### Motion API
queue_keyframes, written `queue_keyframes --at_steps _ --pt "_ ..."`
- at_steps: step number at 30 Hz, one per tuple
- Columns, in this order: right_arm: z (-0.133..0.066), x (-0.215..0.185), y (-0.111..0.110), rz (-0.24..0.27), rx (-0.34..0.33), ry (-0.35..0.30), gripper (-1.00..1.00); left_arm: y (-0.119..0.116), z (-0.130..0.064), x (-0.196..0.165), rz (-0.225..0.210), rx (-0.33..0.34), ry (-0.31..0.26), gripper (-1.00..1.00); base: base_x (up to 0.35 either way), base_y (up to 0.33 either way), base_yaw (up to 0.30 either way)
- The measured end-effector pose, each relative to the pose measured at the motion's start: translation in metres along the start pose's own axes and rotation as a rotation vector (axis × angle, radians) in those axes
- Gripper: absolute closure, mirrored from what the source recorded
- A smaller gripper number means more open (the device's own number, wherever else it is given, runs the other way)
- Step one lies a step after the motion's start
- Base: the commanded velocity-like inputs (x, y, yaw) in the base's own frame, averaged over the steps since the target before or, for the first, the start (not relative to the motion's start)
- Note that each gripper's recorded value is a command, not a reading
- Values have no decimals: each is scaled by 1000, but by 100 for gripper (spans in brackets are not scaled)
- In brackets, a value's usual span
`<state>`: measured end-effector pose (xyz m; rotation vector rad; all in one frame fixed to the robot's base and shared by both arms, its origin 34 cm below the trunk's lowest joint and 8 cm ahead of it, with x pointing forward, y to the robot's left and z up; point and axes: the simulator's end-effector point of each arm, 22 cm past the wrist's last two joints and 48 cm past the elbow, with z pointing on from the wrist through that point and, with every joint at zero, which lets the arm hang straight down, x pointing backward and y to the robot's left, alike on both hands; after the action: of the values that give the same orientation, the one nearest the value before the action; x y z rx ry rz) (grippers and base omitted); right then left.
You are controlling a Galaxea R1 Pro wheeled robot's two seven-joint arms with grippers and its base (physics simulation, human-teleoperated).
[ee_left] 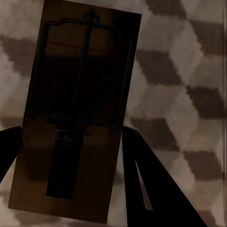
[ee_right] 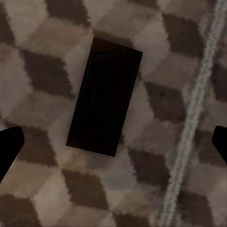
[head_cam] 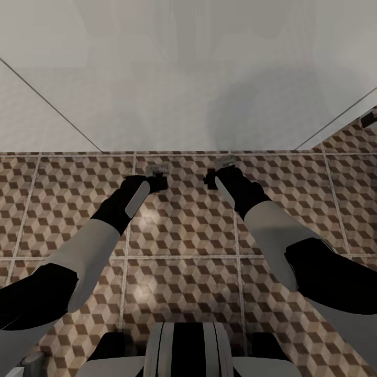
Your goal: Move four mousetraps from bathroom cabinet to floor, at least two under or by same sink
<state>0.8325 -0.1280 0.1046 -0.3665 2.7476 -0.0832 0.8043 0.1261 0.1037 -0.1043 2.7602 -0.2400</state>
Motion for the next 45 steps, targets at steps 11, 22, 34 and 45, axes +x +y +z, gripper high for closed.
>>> queue_keyframes --at_steps 11,22,34,45 --pt "0 0 0 0 0 0 -100 -5 -2 -3 18 5 -9 100 29 0 0" --pt "0 0 0 1 0 0 -100 -5 -2 -3 19 6 -11 100 3 0 0" --pt "0 0 0 0 0 0 -100 -4 -1 -3 17 3 -9 100 0 0 0" --pt "0 0 0 0 0 0 -100 -3 -1 -3 20 1 -8 -100 0 0 0"
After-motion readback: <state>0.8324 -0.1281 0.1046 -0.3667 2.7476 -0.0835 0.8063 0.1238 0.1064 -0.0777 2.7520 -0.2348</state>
